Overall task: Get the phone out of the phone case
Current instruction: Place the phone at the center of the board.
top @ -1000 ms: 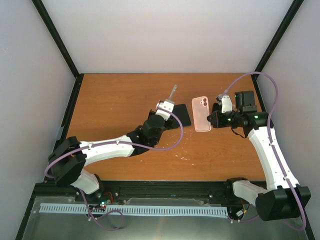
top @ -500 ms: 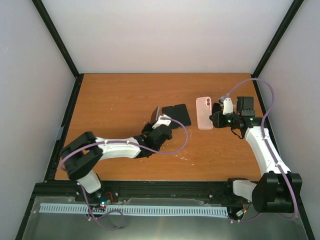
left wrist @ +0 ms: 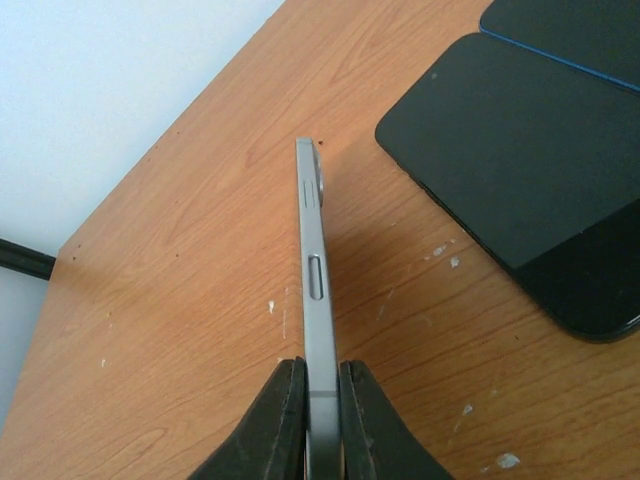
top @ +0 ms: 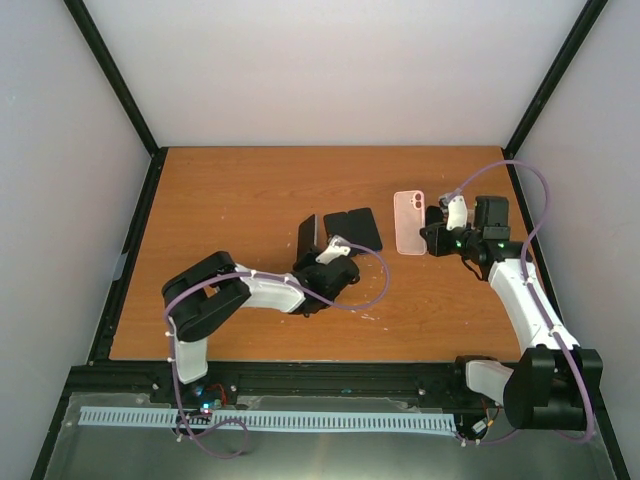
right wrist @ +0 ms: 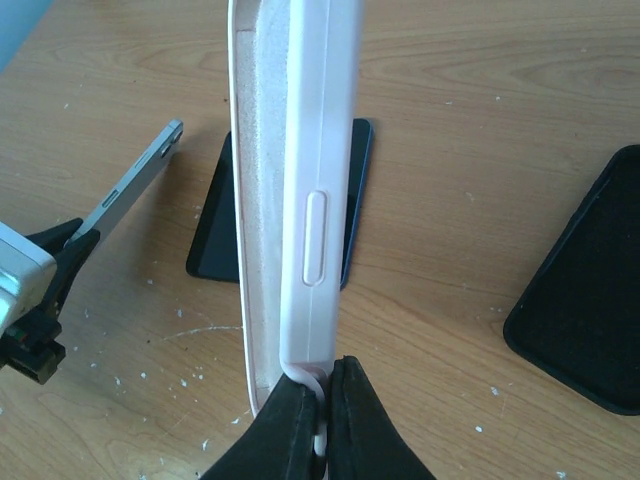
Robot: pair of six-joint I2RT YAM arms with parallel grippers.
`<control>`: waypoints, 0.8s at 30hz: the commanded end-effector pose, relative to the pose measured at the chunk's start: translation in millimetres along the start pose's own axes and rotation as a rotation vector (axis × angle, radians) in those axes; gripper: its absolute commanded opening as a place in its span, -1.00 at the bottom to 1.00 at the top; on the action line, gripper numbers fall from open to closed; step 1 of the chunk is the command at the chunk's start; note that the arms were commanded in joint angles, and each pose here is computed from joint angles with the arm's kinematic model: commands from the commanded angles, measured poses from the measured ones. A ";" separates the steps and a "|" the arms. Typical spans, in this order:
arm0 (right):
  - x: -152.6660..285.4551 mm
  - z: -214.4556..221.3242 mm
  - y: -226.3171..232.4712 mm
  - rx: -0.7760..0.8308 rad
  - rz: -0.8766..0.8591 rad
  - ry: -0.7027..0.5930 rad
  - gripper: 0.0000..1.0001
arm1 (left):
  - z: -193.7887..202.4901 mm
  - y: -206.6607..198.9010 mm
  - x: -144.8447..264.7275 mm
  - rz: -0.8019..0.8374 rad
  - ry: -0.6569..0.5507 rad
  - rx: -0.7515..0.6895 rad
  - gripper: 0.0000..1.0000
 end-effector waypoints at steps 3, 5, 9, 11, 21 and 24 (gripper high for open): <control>3.5 -2.1 -4.1 0.029 0.021 -0.041 -0.94 | 9.2 -26.3 -11.2 0.106 0.039 -0.067 -0.75; 3.4 -1.6 -7.5 0.023 0.030 -0.036 -0.94 | 11.9 -30.3 -14.1 0.109 0.047 -0.084 -0.69; 5.0 -0.9 -12.1 0.008 0.032 -0.038 -0.95 | 14.5 -34.8 -15.3 0.126 0.050 -0.092 -0.44; 5.5 -0.8 -13.9 0.002 0.035 -0.040 -0.94 | 15.5 -37.2 -16.6 0.137 0.051 -0.092 -0.40; 8.9 -0.6 -16.9 -0.006 0.037 -0.049 -0.95 | -1.6 -36.2 -12.7 0.178 0.032 -0.037 0.01; 10.3 -0.5 -16.8 -0.005 0.038 -0.054 -0.94 | -18.4 -17.3 3.9 0.238 0.006 0.047 0.33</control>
Point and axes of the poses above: each gripper's point midway between its finger pads, its own x axis back along the fingers, its own y axis along the line the jaws close on, z = x × y, the point moved 8 cm from there along x, back along the fingers, and after that the axes turned 1 degree about -x, right-handed, at the moved point
